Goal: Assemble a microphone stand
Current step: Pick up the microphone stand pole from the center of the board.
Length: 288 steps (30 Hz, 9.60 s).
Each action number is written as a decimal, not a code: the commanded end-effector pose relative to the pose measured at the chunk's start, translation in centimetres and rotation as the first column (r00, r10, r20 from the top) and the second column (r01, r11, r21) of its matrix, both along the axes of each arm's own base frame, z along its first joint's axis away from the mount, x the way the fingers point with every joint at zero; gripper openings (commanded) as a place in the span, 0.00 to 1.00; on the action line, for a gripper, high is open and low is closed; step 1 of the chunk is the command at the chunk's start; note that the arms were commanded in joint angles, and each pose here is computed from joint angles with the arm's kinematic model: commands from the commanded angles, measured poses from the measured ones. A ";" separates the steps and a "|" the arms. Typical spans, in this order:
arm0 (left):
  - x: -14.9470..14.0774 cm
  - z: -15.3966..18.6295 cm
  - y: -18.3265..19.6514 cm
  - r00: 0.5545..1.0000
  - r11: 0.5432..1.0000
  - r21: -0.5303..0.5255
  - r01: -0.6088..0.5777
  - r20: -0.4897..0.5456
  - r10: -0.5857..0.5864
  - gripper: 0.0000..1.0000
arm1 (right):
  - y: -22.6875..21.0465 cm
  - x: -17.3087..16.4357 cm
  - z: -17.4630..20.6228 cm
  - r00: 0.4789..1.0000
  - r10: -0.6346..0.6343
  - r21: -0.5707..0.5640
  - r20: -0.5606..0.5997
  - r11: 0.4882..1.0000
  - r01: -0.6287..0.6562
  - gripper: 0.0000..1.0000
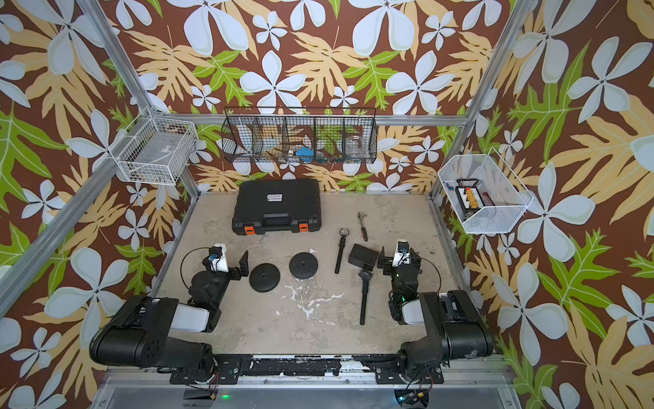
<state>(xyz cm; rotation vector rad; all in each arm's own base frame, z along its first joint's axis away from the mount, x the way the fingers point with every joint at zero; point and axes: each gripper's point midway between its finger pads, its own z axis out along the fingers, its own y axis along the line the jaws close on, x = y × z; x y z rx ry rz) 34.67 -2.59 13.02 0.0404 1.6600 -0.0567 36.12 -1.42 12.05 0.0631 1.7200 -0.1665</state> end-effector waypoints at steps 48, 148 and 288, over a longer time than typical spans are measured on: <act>-6.2 8.7 -23.2 0.750 0.695 -0.381 0.610 -0.004 -0.661 0.76 | 9.8 -9.6 0.7 0.806 0.394 0.534 -0.443 0.838 -0.116 0.66; -13.6 7.0 -28.3 0.229 0.122 -0.453 0.883 0.191 -0.954 0.57 | 29.1 -13.1 16.2 0.207 0.893 0.232 0.399 0.120 -0.965 0.01; -13.5 6.6 -28.7 0.370 0.363 -0.107 0.926 0.059 -0.927 0.00 | 28.8 -15.4 14.7 0.199 0.962 0.096 0.185 0.184 -0.978 0.61</act>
